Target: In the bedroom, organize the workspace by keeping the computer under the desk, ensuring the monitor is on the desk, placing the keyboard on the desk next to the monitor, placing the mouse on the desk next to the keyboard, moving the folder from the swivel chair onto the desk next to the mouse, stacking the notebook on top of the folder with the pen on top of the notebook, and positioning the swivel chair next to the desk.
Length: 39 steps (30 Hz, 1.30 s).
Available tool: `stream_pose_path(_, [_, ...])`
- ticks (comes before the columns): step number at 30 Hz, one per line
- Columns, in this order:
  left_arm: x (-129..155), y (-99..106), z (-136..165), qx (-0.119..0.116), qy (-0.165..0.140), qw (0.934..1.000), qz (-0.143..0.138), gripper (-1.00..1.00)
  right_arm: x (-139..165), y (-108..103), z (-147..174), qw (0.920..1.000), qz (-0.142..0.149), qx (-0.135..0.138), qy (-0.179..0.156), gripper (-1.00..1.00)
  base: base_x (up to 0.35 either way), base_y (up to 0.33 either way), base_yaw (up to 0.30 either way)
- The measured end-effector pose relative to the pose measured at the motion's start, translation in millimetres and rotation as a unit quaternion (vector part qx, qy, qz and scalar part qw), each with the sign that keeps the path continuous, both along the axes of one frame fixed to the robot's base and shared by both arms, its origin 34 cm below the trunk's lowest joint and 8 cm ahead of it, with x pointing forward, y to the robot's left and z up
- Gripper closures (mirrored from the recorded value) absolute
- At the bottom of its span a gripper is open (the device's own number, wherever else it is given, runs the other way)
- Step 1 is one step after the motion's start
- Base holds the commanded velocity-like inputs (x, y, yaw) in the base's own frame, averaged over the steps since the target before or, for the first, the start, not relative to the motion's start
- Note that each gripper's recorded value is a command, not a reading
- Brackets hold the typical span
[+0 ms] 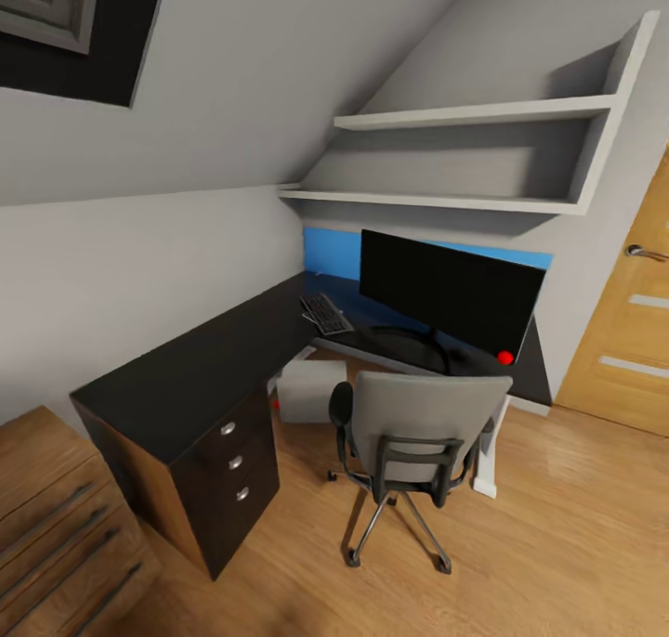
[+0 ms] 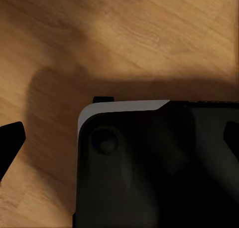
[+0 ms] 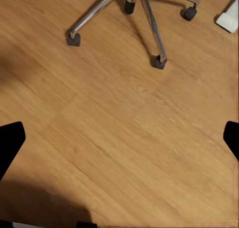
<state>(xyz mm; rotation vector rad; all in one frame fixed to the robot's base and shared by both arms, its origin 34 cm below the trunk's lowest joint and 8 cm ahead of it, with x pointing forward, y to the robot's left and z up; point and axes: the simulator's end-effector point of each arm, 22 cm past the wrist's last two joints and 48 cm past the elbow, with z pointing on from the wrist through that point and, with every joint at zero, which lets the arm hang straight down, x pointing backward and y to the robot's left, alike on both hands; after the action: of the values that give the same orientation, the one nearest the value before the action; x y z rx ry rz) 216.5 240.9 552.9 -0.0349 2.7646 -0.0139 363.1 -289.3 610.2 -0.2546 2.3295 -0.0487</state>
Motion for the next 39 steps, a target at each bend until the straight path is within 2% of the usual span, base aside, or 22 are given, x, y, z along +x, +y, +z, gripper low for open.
stream_pose_path(18, [0, 0, 0, 0.0, 0.0, 1.0, 0.0, -1.0, 12, -22, 8, 0.9998, -0.004, -0.015, -0.015, -1.0, 0.0, 0.0, -0.3])
stream_pose_path(39, [0, 0, 0, 0.001, 0.0, 1.0, -0.001, -1.0, 10, -18, 6, 0.9998, -0.005, -0.011, -0.012, -1.0, 0.0, 0.0, -0.3])
